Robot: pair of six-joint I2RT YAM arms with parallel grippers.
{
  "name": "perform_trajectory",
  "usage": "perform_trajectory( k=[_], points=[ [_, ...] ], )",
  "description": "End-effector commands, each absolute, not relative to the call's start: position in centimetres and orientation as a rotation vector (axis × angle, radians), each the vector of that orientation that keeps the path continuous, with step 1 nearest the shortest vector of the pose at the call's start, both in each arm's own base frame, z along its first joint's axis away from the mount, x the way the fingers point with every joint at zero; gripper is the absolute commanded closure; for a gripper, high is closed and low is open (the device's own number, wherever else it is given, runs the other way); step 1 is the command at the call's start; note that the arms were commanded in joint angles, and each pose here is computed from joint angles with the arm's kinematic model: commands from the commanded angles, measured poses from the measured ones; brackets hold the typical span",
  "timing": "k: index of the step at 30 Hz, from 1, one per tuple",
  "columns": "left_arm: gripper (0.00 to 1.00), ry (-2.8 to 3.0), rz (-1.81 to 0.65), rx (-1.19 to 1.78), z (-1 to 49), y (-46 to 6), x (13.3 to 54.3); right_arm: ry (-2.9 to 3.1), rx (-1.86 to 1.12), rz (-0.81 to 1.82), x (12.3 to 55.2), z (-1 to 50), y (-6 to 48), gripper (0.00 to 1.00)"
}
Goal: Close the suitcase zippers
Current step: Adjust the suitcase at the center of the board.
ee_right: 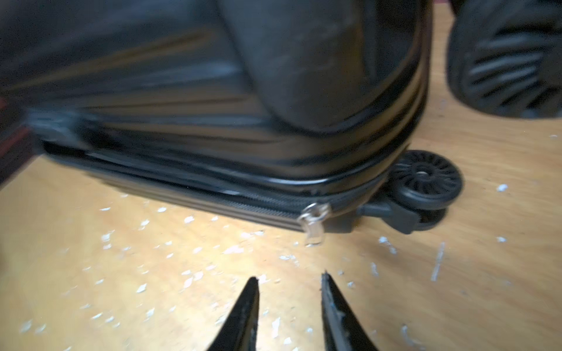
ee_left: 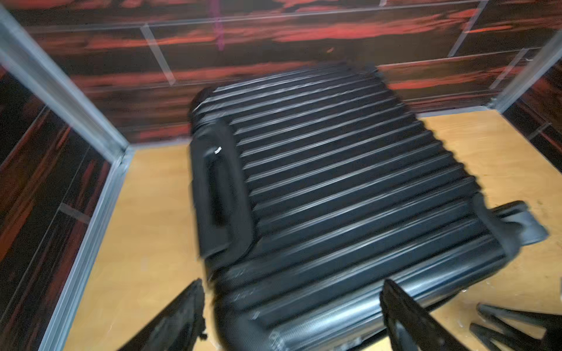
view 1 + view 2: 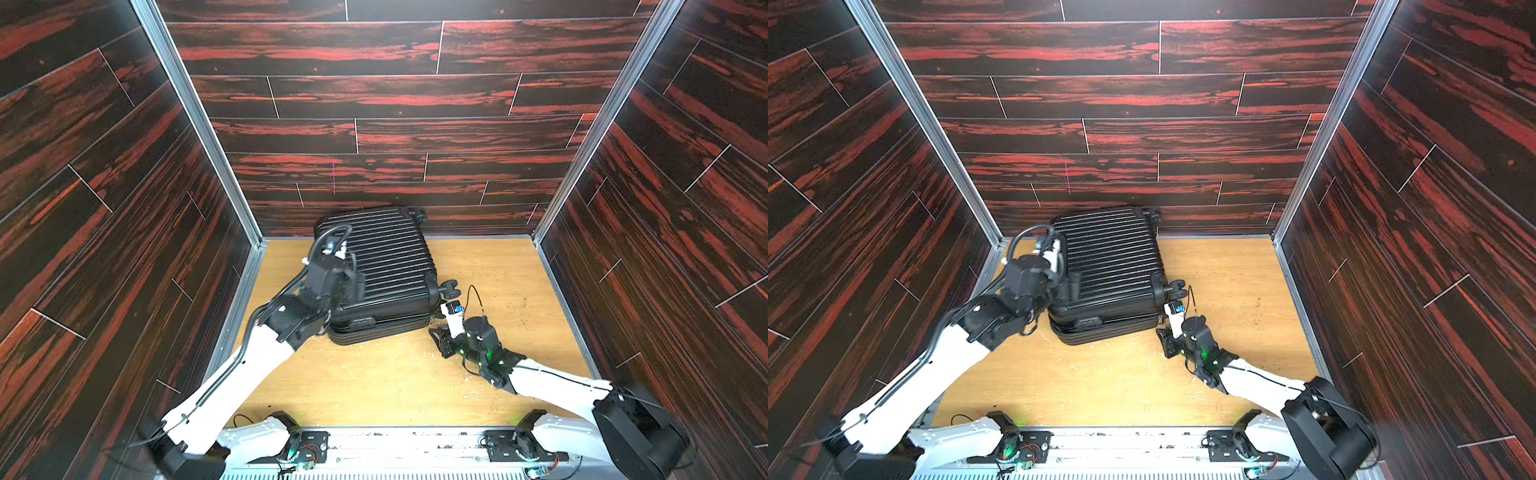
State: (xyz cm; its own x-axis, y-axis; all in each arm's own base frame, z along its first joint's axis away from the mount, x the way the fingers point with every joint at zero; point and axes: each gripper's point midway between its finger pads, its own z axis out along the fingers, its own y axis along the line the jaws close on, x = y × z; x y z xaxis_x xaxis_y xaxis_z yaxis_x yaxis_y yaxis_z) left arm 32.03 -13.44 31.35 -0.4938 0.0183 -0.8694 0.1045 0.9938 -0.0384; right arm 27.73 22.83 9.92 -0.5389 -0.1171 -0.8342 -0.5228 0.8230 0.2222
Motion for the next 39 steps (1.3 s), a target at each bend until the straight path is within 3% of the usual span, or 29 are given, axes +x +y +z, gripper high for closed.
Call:
perform_trajectory(
  k=[1,16,28,39],
  points=[
    [0.09,2.113,-0.069,-0.029,30.4,-11.2,31.0,2.123,-0.476,0.466,28.8,9.2,22.5,0.63],
    [0.08,2.143,-0.022,-0.044,29.0,-9.8,30.3,2.159,-0.424,0.359,32.4,8.5,23.7,0.63],
    [0.08,2.196,0.002,-0.133,28.1,-7.6,30.4,2.138,-0.478,0.393,31.9,8.8,24.2,0.92],
    [0.02,2.309,-0.065,-0.337,25.6,-5.2,33.0,2.145,-0.493,0.441,31.5,8.6,24.4,0.98]
  ],
)
